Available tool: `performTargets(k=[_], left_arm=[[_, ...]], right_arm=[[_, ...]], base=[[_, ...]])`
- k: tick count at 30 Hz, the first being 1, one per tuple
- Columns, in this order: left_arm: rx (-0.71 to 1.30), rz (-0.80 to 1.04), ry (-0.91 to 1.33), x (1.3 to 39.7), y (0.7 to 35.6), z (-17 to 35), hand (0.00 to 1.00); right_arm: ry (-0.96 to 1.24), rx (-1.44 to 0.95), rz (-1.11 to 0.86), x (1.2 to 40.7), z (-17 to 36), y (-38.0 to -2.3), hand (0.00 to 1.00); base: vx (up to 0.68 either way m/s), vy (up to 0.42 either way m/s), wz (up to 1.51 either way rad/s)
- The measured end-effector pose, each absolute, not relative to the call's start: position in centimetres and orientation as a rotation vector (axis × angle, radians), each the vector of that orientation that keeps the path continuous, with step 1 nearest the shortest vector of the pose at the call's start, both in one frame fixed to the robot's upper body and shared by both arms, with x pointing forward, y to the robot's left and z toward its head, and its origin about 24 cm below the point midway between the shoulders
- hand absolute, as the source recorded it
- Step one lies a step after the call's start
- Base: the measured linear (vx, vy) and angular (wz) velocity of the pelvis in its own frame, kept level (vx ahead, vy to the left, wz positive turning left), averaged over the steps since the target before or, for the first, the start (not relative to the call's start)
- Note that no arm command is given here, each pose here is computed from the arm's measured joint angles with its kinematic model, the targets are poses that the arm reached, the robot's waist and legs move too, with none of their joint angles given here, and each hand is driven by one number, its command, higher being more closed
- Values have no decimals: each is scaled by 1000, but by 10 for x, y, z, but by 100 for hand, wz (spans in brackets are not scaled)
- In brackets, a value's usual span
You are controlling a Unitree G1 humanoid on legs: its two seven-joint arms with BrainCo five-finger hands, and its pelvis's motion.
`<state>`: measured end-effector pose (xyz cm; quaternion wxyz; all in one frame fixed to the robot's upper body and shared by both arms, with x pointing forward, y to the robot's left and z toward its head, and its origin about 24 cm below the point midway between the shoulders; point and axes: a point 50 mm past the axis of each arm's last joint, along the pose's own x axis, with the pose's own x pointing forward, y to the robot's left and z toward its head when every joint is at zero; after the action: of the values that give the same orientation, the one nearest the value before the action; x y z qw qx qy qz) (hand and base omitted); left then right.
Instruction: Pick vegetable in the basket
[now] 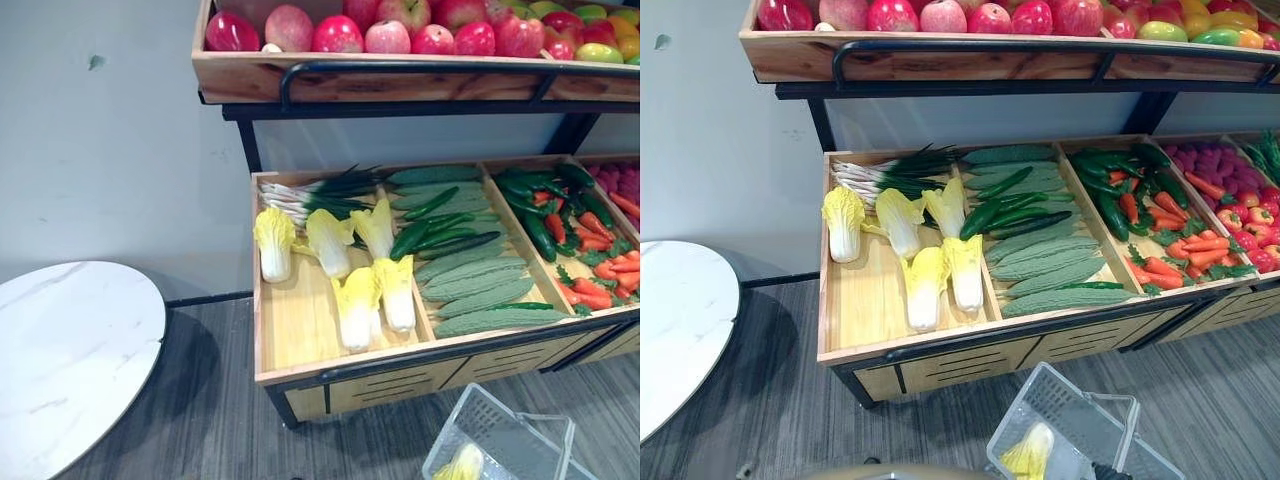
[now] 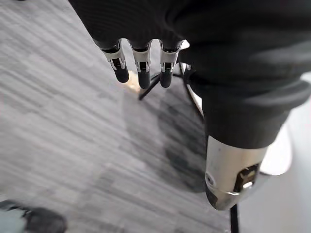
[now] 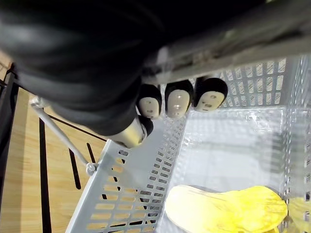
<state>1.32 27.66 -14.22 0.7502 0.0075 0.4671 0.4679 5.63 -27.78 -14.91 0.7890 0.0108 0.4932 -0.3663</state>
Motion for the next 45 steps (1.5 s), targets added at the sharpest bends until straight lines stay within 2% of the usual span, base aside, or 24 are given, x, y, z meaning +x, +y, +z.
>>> performTargets(k=[10, 22, 25, 27, 30, 34, 39, 43, 45], left_arm=[[33, 774, 1059, 31, 255, -151, 0], [109, 547, 1095, 41, 236, -157, 0], [187, 456, 1076, 55, 235, -156, 0], [214, 414, 1042, 71, 233, -155, 0], [265, 367, 1018, 74, 233, -152, 0], [279, 350, 1018, 74, 233, -152, 0], [246, 341, 993, 84, 224, -152, 0], [234, 333, 995, 84, 218, -153, 0], [233, 343, 1002, 81, 220, -154, 0]], right_arm=[[1048, -22, -699, 74, -149, -270, 100], [993, -22, -718, 85, -144, -273, 100], [952, -16, -670, 100, -143, -261, 100], [882, -23, -617, 124, -136, -254, 100], [859, -61, -602, 129, -133, -261, 100], [888, -89, -530, 132, -137, -251, 100], [907, -122, -533, 128, -137, -256, 100], [951, -123, -587, 106, -142, -262, 100], [959, -155, -543, 103, -143, -258, 100]], base=[[22, -9, -10], [-13, 32, -31], [-125, 183, -148], [-232, 184, -164], [-157, 191, -159], [-82, -1, -149], [-58, -213, -107], [-76, -147, -32], [-105, -128, -74]])
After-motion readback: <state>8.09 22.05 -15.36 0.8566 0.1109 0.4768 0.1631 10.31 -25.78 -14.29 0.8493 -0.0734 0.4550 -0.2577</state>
